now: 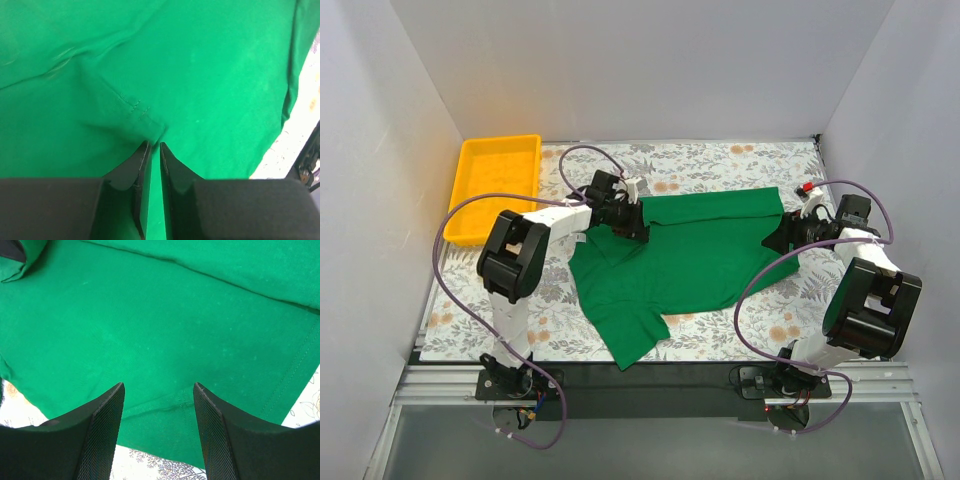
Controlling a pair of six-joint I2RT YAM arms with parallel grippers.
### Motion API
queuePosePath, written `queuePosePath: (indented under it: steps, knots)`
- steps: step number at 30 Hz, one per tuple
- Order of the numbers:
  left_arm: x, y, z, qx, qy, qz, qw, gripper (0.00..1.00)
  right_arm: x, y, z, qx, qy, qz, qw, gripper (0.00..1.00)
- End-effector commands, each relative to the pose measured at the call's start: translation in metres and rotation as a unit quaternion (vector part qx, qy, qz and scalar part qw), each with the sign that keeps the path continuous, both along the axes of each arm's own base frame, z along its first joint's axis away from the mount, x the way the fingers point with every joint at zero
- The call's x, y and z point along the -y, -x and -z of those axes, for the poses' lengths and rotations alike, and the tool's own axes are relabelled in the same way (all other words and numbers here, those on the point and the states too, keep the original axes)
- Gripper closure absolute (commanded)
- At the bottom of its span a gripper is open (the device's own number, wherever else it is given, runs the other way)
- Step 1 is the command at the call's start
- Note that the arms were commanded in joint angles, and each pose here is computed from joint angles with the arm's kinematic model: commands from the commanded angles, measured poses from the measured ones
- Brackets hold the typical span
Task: Fold and stack the t-shirts
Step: Fold the tshirt
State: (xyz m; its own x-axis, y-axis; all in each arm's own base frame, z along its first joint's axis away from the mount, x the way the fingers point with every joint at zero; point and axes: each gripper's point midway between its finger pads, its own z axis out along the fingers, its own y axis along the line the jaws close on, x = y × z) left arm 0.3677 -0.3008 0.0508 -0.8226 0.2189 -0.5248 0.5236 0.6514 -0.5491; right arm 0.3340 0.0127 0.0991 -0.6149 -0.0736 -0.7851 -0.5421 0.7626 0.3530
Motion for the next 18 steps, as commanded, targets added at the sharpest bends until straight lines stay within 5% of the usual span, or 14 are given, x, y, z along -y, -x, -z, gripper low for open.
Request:
queuePosePath:
  steps: [1, 7, 10, 13, 16, 18]
  knots:
    - [0.019, 0.009, -0.008, 0.009, 0.015, 0.04, 0.999, 0.88, -0.002, 0.002, -0.003, 0.002, -0.003, -0.007, 1.0, 0.36]
    - [0.027, 0.032, -0.006, 0.017, -0.007, 0.098, 0.995, 0.66, -0.002, 0.003, -0.001, -0.001, -0.003, -0.008, 1.0, 0.36]
    - [0.023, 0.037, -0.021, 0.043, -0.024, 0.097, 0.994, 0.64, -0.002, 0.003, -0.002, 0.002, 0.0, -0.012, 1.0, 0.36]
    - [0.007, 0.024, -0.068, 0.129, -0.022, 0.024, 0.991, 0.61, -0.007, 0.009, -0.002, 0.008, 0.016, -0.04, 0.999, 0.36]
    - [-0.02, 0.011, -0.113, 0.206, -0.006, -0.066, 0.976, 0.41, -0.017, 0.026, 0.002, 0.0, 0.042, -0.084, 0.996, 0.36]
    - [-0.034, 0.02, -0.12, 0.173, 0.021, -0.11, 0.978, 0.38, -0.014, 0.03, 0.002, 0.018, 0.091, -0.117, 0.989, 0.37]
